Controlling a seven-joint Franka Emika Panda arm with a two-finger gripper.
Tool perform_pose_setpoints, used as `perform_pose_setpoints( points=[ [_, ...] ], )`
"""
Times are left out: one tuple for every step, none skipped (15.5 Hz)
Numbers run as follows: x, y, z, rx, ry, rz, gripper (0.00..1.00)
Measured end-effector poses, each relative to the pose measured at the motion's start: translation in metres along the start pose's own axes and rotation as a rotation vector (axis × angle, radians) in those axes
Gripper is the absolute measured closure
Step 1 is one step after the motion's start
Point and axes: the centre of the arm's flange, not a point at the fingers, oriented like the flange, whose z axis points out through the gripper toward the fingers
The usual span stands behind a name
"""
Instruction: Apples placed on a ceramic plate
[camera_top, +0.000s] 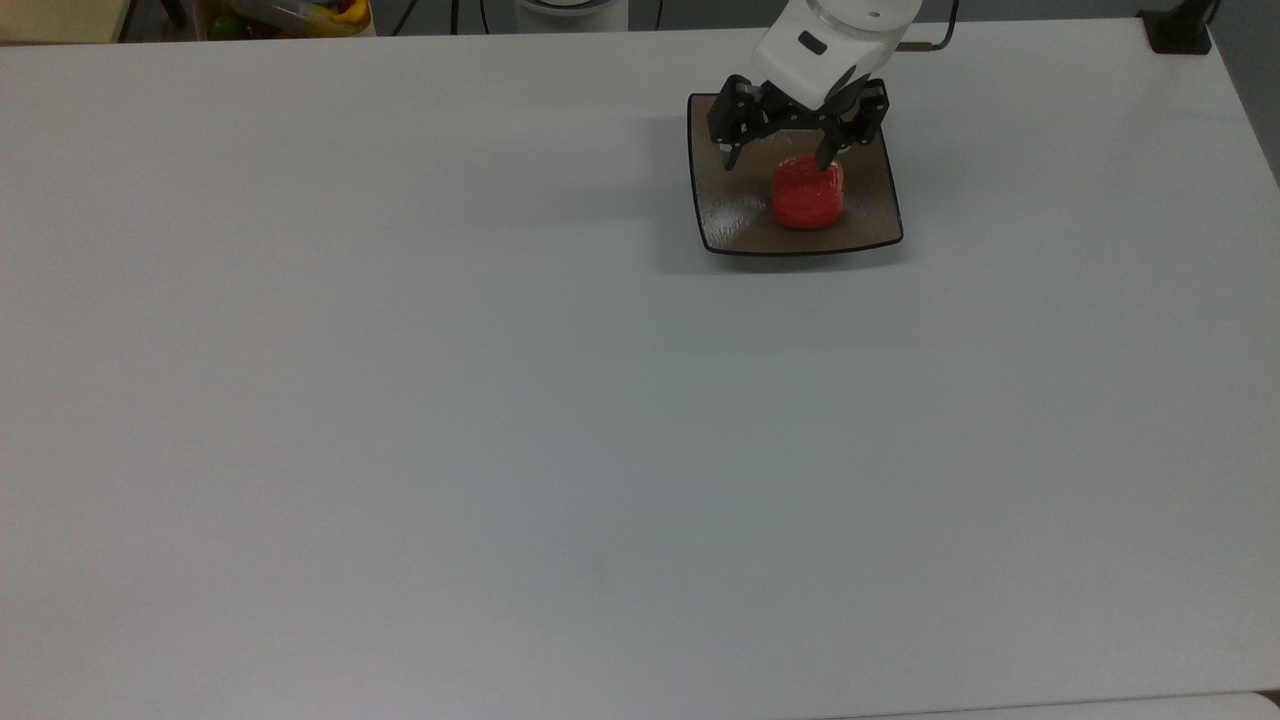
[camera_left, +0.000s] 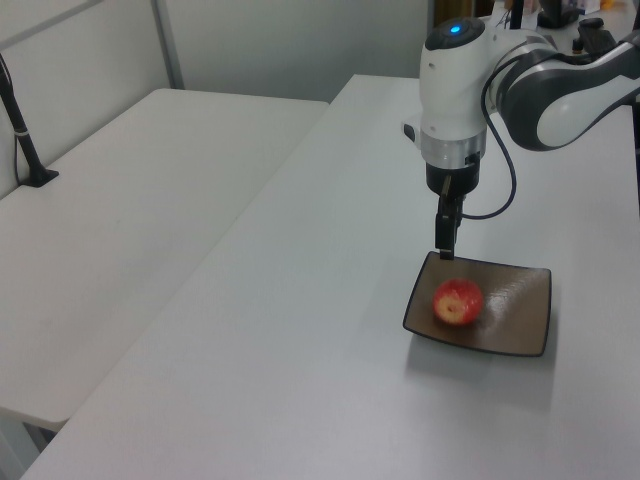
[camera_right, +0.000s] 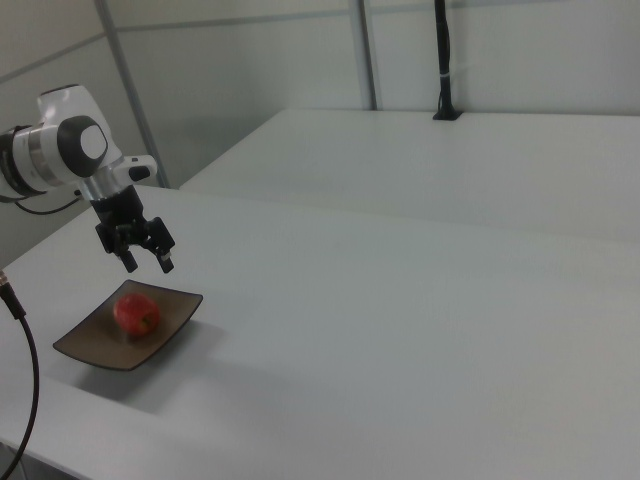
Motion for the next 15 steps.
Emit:
perform_pose_setpoints(
  points=[
    [0.0, 0.004, -0.005, 0.009, 0.004, 0.011, 0.0],
    [0.0, 0.01, -0.011, 0.022, 0.007, 0.027, 0.0],
    [-0.001, 0.016, -0.018, 0.034, 0.005, 0.044, 0.0],
    [-0.003, 0.024, -0.025, 0.042, 0.005, 0.061, 0.0],
    [-0.003, 0.031, -0.032, 0.051, 0.009, 0.078, 0.0],
    [-0.003, 0.039, -0.038, 0.067, 0.014, 0.099, 0.0],
    [-0.003, 0.05, -0.045, 0.09, 0.018, 0.128, 0.0],
    [-0.002, 0.063, -0.052, 0.109, 0.024, 0.15, 0.0],
    [-0.001, 0.079, -0.059, 0.122, 0.035, 0.161, 0.0],
    [0.002, 0.098, -0.065, 0.132, 0.047, 0.168, 0.0],
    [0.004, 0.119, -0.071, 0.141, 0.061, 0.177, 0.0],
    [0.006, 0.14, -0.077, 0.147, 0.074, 0.188, 0.0],
    [0.007, 0.16, -0.082, 0.151, 0.087, 0.203, 0.0],
    [0.007, 0.18, -0.088, 0.155, 0.1, 0.222, 0.0],
    [0.006, 0.188, -0.09, 0.154, 0.099, 0.234, 0.0]
  ],
)
